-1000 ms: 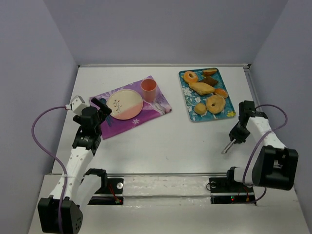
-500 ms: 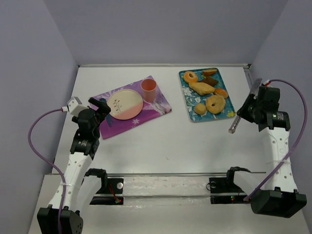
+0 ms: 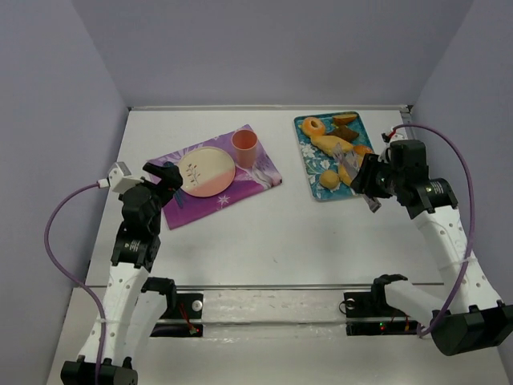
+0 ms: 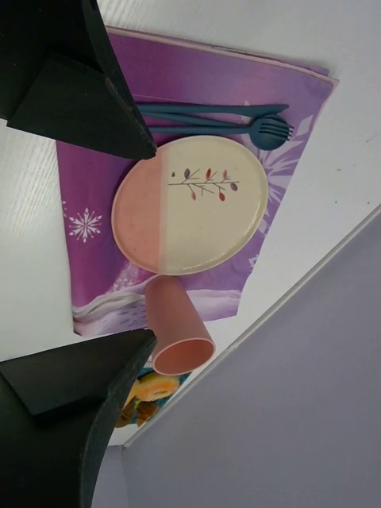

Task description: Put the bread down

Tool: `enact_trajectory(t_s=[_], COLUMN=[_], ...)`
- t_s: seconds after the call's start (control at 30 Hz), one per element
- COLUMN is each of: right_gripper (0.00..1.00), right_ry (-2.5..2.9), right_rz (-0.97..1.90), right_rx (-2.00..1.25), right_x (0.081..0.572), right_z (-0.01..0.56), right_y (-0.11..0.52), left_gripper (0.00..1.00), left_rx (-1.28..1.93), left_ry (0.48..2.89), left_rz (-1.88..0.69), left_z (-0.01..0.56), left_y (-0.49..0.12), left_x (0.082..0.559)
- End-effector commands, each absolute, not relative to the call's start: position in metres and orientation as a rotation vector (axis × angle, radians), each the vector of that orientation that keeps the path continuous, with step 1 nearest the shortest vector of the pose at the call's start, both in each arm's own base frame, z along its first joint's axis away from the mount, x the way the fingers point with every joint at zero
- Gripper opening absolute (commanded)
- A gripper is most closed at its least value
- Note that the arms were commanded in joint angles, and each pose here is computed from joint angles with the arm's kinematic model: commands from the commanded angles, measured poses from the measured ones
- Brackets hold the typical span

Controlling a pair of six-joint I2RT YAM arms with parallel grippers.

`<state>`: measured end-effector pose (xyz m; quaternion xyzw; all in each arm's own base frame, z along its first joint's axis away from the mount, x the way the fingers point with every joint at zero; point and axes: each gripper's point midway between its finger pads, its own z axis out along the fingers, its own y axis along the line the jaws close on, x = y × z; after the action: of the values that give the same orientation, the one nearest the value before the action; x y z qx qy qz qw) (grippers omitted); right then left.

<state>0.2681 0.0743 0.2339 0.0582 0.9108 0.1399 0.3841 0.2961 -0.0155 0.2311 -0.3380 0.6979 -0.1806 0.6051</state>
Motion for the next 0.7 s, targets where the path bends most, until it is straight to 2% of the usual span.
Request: enact_trajectory(t_s=[0.0, 0.2, 0.67], right_gripper=[0.51, 0.51, 0.56], right_ry=[2.221, 2.286, 2.489], right_rz=[0.383, 0.262, 0.229], right_rx=[0.087, 0.159, 0.123], right_x=[0.279, 0.27, 0.278], right_z=[0.254, 0.239, 0.177], right_y=[0.08, 0.061, 0.074], left_gripper=[0.99, 0.99, 0.99], left_rx=[-0.772, -0.774, -0.786], left_ry=[1.587, 1.604, 1.673], left_rz=[-0.475, -0.507, -0.504], left_z=[0.238, 0.23, 0.213], left_y=[-0.021, -0.026, -0.03], left_x=[0.29, 0.283, 0.285])
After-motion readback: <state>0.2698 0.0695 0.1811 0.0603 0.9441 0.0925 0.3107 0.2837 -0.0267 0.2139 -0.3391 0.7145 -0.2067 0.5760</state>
